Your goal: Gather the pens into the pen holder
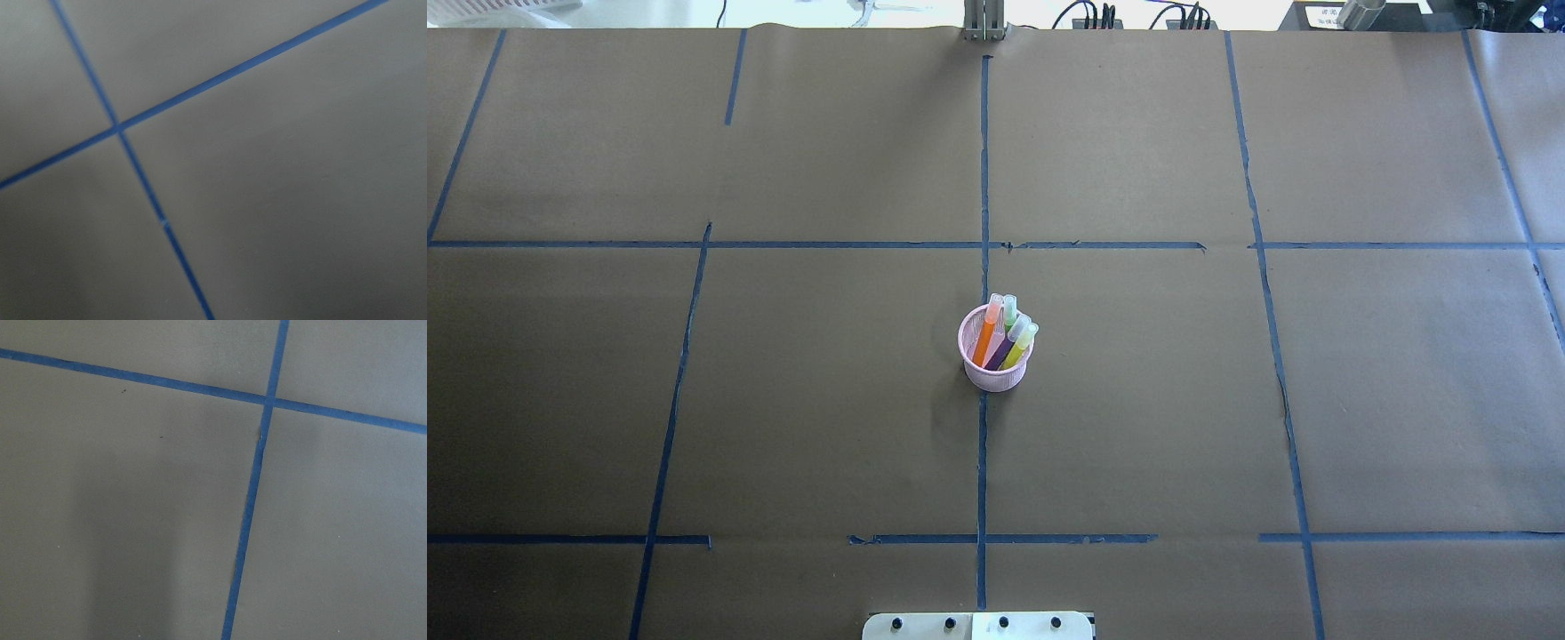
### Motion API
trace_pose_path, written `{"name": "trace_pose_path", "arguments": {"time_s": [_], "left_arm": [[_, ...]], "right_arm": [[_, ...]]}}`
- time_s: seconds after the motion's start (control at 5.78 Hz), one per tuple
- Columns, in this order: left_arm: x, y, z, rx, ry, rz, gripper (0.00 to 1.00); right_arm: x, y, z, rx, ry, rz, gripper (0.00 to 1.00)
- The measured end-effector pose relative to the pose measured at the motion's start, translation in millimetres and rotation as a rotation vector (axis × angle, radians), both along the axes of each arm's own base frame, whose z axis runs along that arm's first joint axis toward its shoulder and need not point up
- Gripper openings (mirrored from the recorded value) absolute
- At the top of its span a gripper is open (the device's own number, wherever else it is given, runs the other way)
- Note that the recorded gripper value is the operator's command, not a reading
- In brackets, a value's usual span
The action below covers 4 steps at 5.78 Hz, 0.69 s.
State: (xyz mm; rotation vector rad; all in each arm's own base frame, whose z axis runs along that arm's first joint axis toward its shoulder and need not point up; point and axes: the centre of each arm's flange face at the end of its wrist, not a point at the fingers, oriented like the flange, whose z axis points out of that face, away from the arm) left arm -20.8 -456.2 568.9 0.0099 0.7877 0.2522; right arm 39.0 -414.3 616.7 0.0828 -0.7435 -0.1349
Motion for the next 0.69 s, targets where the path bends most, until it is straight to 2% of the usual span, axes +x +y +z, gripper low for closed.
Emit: {"name": "trace_pose_path", "arguments": {"time_s": [0.17,0.35,0.69], "left_arm": [[-10.4,14.7,19.1,-0.047,0.05,-0.032,1.0],[-15.7,34.6,30.5,-0.055,0.064,-0.04,1.0],[-25.4,65.8,53.5,-0.013,0.071,-0.023,1.0]], "right_arm": [[8.3,3.2,4.1,-0.026,-0.017,0.012,1.0],[10.1,4.1,5.4,-0.043,-0.028,0.016,1.0],[10.9,4.3,6.8,-0.058,-0.027,0.019,1.0]]}}
